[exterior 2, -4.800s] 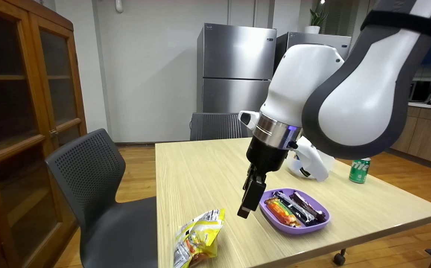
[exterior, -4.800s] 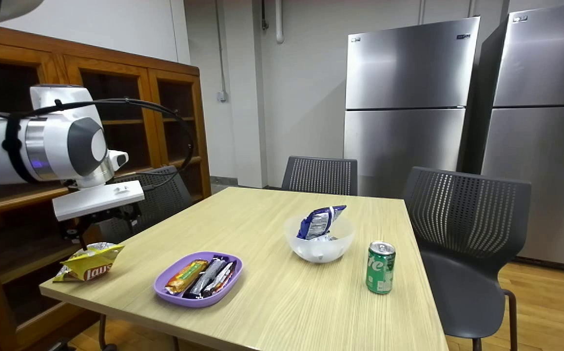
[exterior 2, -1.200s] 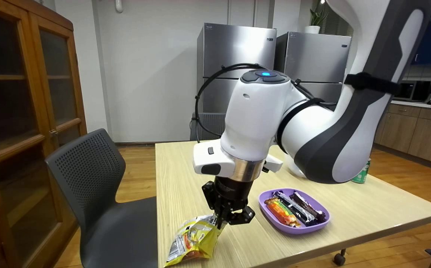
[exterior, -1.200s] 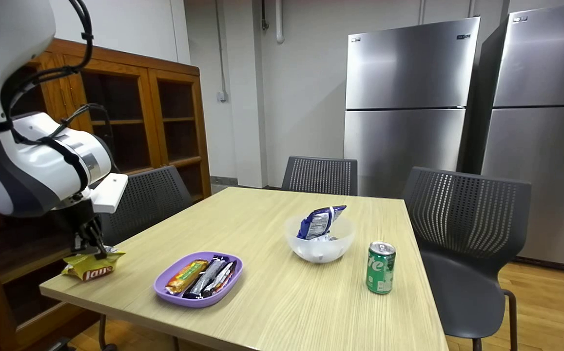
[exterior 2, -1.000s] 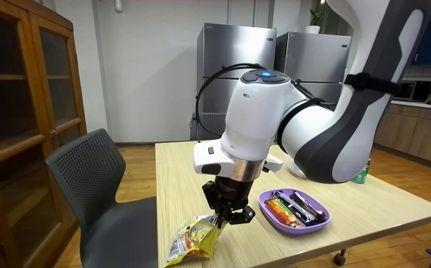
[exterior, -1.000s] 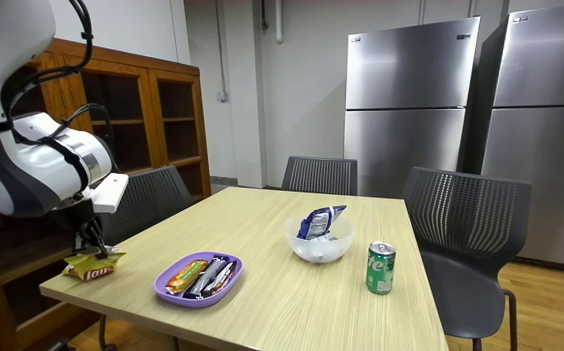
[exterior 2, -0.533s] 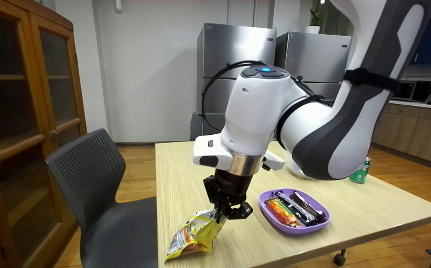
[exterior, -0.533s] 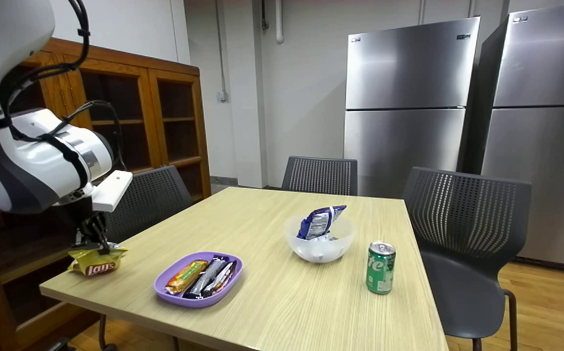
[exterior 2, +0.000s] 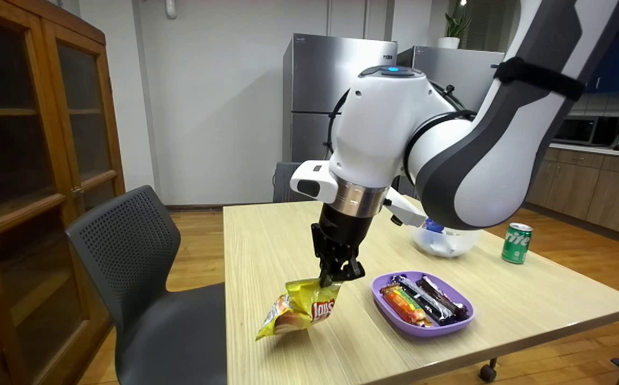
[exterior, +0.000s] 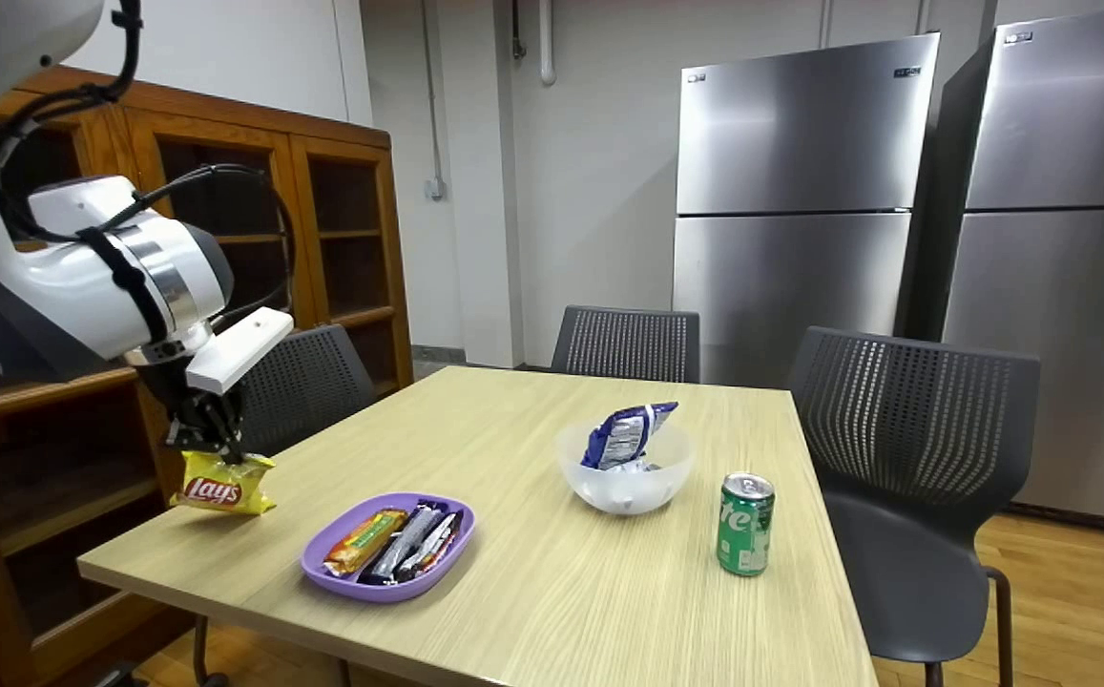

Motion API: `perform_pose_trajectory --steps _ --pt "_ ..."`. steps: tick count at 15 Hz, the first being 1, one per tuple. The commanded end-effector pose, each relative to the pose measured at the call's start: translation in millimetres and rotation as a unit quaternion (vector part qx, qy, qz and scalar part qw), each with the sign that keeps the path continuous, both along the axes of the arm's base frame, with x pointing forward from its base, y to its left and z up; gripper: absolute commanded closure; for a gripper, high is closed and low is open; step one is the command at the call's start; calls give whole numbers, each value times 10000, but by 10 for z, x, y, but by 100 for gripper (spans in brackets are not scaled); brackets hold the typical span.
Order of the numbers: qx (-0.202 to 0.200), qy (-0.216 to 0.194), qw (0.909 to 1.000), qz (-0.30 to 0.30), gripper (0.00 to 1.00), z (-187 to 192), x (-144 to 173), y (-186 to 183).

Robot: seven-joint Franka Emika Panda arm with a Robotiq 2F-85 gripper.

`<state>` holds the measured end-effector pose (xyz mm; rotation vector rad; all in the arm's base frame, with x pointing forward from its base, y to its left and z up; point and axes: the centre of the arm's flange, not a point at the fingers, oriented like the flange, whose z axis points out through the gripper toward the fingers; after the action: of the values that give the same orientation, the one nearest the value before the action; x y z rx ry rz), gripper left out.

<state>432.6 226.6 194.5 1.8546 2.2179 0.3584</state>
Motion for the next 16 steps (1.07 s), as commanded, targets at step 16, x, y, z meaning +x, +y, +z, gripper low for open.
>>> perform_pose_trajectory --steps 16 --pt "475 140 9445 -3249 100 920 669 -1187"
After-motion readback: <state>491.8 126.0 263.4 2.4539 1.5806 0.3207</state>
